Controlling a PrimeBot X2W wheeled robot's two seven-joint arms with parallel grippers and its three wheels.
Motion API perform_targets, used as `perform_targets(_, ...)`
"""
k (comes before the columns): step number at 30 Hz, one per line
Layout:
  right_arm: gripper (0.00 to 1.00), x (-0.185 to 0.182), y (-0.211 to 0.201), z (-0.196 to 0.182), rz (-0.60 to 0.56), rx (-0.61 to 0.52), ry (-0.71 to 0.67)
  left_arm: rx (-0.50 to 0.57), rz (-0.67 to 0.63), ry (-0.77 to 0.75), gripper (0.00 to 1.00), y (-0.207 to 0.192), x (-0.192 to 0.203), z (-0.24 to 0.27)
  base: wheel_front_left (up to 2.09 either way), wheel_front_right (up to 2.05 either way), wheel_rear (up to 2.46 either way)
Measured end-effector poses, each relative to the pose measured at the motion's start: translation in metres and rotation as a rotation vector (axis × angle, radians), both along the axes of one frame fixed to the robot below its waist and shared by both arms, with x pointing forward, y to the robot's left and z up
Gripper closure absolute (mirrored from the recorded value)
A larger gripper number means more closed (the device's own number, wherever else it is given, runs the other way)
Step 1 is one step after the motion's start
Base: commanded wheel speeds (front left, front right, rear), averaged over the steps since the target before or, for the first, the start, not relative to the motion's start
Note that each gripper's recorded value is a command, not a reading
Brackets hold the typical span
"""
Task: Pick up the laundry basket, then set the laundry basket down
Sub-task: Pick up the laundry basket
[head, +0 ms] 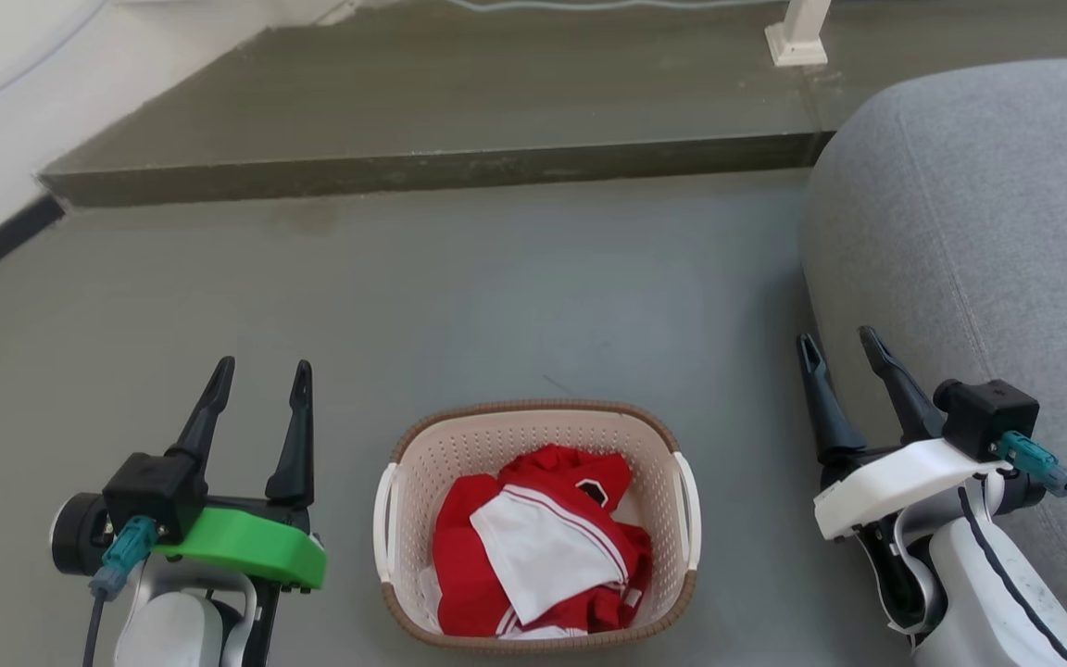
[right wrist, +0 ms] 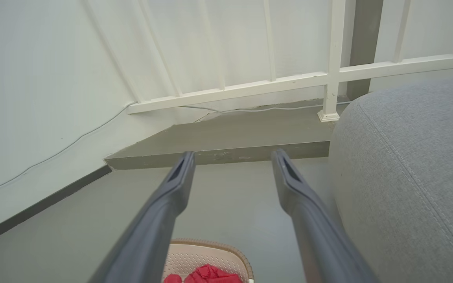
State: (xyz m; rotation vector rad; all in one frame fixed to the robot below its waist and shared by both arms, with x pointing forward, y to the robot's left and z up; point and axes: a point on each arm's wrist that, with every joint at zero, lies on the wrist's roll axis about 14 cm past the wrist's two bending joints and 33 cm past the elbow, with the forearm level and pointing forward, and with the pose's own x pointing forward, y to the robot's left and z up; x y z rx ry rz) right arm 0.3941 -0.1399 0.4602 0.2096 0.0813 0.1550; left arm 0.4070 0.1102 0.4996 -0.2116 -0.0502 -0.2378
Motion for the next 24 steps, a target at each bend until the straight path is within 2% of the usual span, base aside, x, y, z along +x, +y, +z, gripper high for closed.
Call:
perform_targets(16,0.0,0.017,-0.006,-0.061,-0.02,0.002,0.167,-0.06,-0.03,0.123,0.0,-0.013,0.04,-0.049,0.0,0.0,0.0)
perform_targets(24,0.0,0.019,-0.01,-0.102,-0.041,0.008,0.28,-0.063,-0.059,0.234,0.0,-0.025,0.053,-0.093,0.0,0.0,0.0)
